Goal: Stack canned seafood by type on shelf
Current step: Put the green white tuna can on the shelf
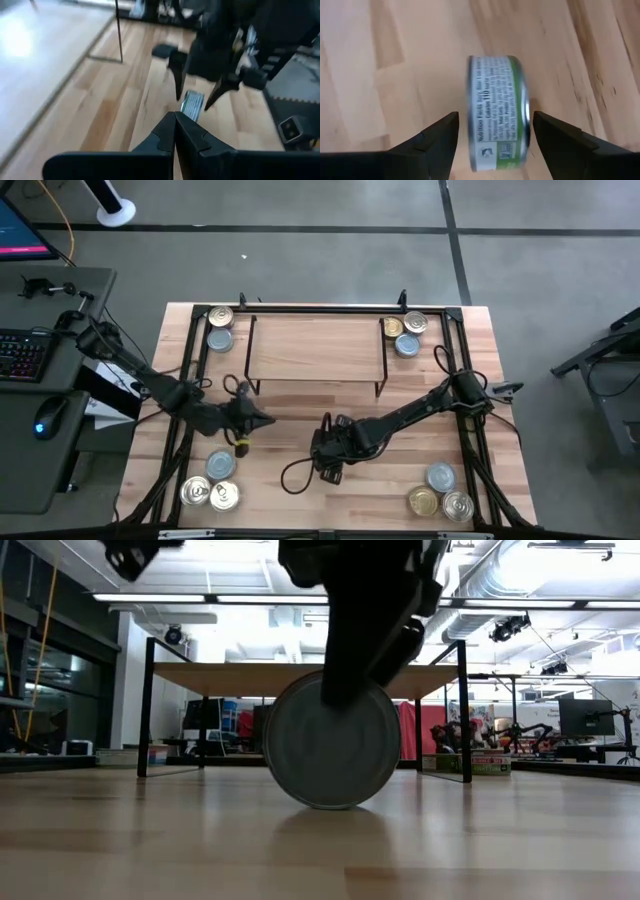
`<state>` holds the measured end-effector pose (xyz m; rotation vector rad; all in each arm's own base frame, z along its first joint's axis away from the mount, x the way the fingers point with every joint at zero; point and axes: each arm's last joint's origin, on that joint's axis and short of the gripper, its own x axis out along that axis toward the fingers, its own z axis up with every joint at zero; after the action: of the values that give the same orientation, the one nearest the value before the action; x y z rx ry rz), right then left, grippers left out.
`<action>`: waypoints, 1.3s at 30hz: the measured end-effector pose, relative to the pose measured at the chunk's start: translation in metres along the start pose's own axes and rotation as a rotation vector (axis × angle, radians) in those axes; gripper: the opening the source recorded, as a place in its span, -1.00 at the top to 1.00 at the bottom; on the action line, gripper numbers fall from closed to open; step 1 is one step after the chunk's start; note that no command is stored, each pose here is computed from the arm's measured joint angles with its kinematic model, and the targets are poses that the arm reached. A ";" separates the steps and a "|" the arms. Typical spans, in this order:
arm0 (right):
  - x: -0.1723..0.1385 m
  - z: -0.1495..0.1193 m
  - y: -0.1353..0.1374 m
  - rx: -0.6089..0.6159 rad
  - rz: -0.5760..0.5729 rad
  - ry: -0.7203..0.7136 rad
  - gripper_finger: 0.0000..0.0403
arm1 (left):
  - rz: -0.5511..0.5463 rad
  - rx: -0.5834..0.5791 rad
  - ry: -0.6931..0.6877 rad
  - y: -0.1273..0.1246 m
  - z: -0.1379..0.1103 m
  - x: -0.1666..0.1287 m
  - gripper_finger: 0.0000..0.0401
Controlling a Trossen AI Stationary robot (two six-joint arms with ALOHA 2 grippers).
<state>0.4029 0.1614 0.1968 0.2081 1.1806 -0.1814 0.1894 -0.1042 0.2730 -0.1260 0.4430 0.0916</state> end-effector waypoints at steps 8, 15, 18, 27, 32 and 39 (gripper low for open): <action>0.000 0.003 -0.001 -0.031 0.032 -0.007 0.23 | -0.011 -0.049 -0.300 0.020 0.035 -0.046 1.00; -0.028 0.006 -0.012 -0.089 0.112 0.044 0.41 | 0.020 -0.065 -0.558 0.027 0.061 -0.071 1.00; -0.063 0.002 -0.023 -0.154 0.065 0.029 0.41 | 0.043 -0.042 -0.578 0.027 0.064 -0.071 1.00; -0.159 -0.015 -0.087 -0.121 -0.133 -0.060 0.41 | 0.076 -0.093 -0.521 0.016 0.058 -0.050 1.00; -0.187 -0.042 -0.143 0.130 -0.174 -0.245 0.41 | 0.074 -0.119 -0.502 0.006 0.054 -0.035 1.00; -0.195 -0.046 -0.215 0.701 -0.066 -0.606 0.41 | 0.067 -0.137 -0.523 -0.005 0.054 -0.018 1.00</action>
<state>0.2365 -0.0281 0.3469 0.6770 0.4829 -0.6680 0.1967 -0.1030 0.3295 -0.2151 -0.0817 0.2150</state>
